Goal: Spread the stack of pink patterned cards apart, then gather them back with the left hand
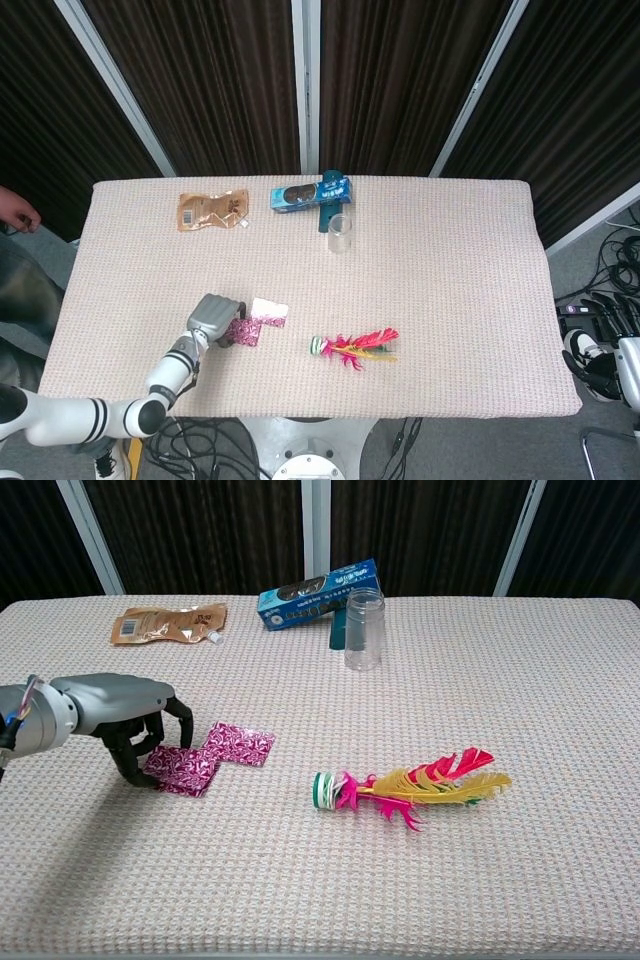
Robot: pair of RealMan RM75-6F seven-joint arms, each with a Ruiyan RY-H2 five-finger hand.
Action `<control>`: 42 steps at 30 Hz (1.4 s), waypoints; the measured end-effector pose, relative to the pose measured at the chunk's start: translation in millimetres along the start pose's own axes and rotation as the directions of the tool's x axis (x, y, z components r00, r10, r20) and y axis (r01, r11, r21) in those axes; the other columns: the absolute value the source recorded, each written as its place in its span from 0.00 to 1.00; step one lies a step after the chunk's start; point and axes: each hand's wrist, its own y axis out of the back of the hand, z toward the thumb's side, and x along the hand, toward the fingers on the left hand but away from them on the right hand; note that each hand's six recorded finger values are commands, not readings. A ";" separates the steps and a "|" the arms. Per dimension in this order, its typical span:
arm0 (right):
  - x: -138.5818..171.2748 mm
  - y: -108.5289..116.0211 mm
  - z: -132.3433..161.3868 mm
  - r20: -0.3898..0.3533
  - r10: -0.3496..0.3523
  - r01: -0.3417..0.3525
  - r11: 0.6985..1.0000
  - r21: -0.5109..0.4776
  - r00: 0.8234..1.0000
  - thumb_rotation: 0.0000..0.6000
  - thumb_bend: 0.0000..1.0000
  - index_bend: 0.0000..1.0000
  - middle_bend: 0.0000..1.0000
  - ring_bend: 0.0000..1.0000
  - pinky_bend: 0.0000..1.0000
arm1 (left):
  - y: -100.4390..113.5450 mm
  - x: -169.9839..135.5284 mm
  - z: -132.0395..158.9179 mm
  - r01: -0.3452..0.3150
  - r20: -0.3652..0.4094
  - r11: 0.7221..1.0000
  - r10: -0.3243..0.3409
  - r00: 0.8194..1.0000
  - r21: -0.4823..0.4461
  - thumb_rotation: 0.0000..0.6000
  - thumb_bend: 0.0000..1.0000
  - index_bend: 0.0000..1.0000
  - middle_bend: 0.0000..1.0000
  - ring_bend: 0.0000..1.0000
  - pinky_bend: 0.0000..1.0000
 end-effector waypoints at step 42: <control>3.4 1.3 -1.7 0.002 -0.005 0.005 1.000 -0.002 1.000 0.75 0.19 0.16 0.11 0.01 0.00 | 14.9 -3.1 12.1 -0.063 0.035 0.998 0.064 0.997 -0.027 1.00 0.27 0.33 0.90 0.95 0.99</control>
